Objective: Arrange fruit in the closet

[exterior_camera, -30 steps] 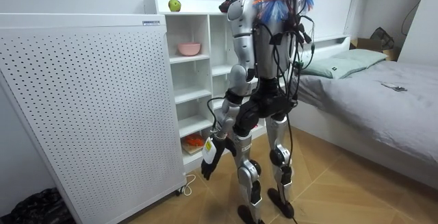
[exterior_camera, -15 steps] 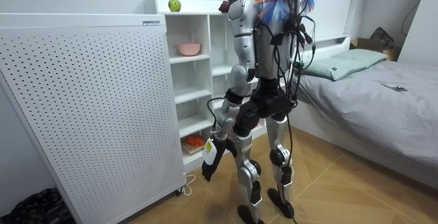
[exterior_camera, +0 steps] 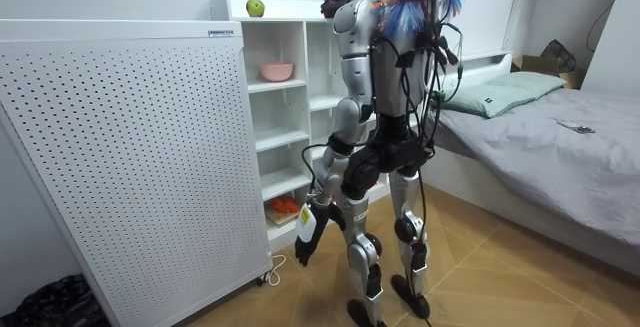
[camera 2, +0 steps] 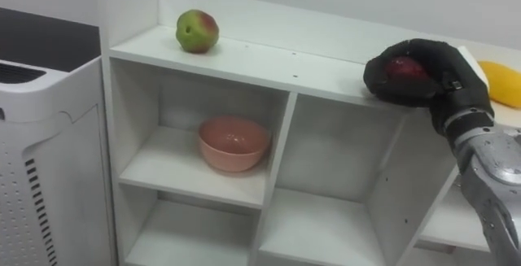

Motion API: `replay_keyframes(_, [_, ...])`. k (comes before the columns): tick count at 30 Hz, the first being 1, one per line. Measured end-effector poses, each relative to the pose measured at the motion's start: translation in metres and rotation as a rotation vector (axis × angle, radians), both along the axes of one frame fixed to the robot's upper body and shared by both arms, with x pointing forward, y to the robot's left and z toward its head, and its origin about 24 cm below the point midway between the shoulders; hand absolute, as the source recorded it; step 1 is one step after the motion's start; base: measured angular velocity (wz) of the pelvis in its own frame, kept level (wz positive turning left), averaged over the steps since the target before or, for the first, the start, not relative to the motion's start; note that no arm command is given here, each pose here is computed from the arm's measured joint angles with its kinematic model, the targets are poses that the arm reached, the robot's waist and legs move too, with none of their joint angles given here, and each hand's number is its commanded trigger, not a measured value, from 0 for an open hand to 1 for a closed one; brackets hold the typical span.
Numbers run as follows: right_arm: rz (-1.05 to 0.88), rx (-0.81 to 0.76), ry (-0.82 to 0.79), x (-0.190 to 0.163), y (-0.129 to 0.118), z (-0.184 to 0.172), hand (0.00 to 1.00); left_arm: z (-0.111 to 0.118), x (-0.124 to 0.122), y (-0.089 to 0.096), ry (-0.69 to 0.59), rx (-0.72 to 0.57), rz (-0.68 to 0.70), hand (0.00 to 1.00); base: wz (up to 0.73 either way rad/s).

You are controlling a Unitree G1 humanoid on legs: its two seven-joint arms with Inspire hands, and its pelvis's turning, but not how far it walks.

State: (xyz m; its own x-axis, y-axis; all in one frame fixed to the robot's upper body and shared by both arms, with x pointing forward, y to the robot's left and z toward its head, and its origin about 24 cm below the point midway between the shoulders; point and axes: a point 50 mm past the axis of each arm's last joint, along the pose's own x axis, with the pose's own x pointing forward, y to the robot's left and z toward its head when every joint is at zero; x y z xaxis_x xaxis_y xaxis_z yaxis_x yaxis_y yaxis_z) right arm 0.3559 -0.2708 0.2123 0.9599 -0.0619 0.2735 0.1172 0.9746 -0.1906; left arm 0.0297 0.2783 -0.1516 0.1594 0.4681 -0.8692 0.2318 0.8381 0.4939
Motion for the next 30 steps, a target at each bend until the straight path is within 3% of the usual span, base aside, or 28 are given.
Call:
replay_keyframes(7, [0.046,0.014,-0.026,-0.003,0.006,0.005,1.0,0.0,0.0,-0.001,0.002,0.006,-0.018,0.0,0.01])
replay_keyframes(16, [0.225,0.024,-0.106,-0.031,0.039,0.007,1.0,-0.001,0.01,-0.005,-0.027,-0.002,-0.059,0.0,-0.01])
replay_keyframes(24, [0.541,0.156,-0.049,-0.048,0.096,-0.022,1.0,-0.003,0.009,-0.01,-0.023,-0.007,-0.133,0.0,-0.09])
replay_keyframes(30, [0.663,0.263,0.071,-0.056,0.12,-0.06,1.0,-0.006,0.006,-0.014,-0.003,-0.013,-0.137,0.0,-0.04])
